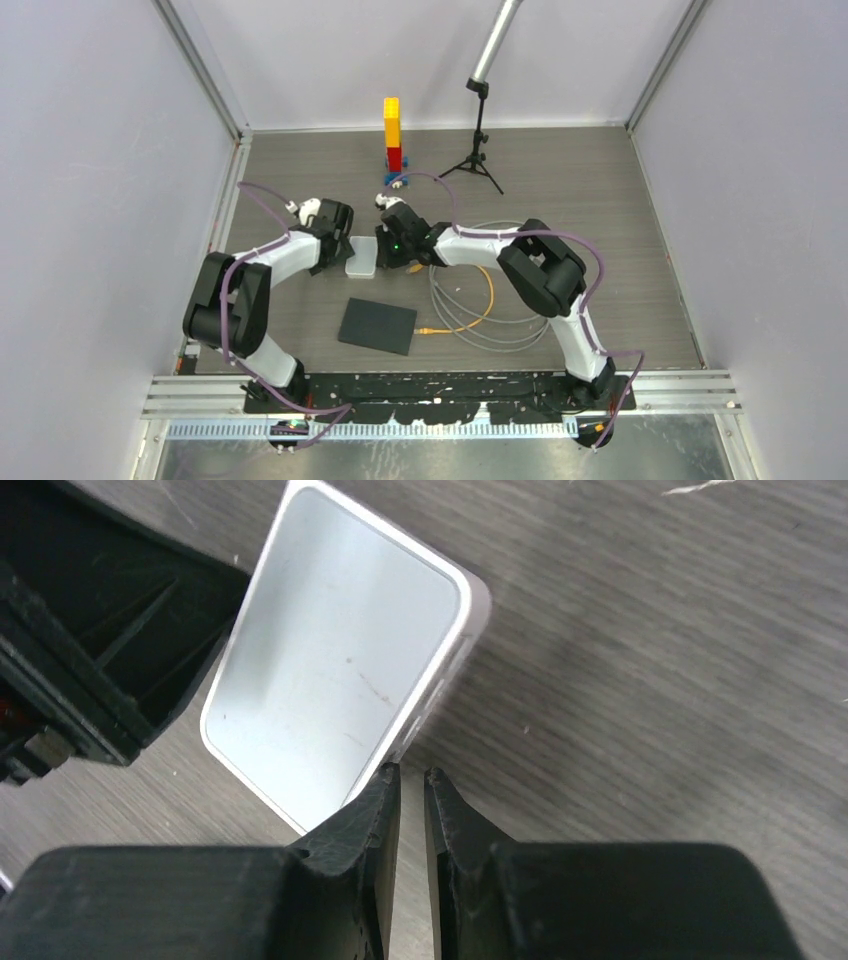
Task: Insert the plug into the switch port
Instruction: Adjust the switch port at the center of the board.
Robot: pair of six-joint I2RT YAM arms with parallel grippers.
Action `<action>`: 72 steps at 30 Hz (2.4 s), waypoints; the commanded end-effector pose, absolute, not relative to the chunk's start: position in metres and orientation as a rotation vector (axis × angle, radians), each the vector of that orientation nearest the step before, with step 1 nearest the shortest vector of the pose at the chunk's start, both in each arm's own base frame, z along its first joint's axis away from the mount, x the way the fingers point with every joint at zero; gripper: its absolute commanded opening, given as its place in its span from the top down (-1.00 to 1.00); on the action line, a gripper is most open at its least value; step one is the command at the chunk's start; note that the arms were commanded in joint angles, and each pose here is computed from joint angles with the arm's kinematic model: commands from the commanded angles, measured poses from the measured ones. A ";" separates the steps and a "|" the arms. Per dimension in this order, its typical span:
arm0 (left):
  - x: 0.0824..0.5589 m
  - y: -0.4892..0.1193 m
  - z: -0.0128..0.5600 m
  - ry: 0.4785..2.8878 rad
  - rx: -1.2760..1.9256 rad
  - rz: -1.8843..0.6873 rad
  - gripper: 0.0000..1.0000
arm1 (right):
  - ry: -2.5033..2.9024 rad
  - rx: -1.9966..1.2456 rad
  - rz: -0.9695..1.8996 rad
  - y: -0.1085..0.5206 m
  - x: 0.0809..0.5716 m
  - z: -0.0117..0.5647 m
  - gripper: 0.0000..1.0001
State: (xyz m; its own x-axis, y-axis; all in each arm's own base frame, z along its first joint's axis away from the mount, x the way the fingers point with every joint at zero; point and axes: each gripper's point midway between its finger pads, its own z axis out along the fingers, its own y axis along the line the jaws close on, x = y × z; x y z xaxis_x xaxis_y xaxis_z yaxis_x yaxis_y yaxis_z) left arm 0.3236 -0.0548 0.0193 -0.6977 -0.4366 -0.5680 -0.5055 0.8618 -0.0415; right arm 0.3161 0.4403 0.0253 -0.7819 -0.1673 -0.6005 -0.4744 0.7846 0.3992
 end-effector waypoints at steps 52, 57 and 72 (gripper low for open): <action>0.325 -0.099 0.091 2.254 -0.430 -0.333 -0.45 | 2.172 -0.312 0.646 0.359 0.302 0.154 0.48; 0.331 -0.093 0.107 2.200 -0.434 -0.304 -0.46 | 2.102 -0.326 0.620 0.329 0.305 0.179 0.45; 0.350 -0.088 0.108 2.153 -0.341 -0.253 -0.46 | 2.151 -0.263 0.438 0.243 0.347 0.136 0.35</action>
State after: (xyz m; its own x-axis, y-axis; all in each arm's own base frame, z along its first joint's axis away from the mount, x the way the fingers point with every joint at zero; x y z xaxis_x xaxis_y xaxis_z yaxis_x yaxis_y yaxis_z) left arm 0.3339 -0.0910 0.0984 -0.6092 -0.3333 -0.7196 -0.1675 0.9410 -0.2941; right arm 0.3396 0.2470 0.1366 -0.6184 0.0509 -0.7842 -0.3102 0.9011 0.3031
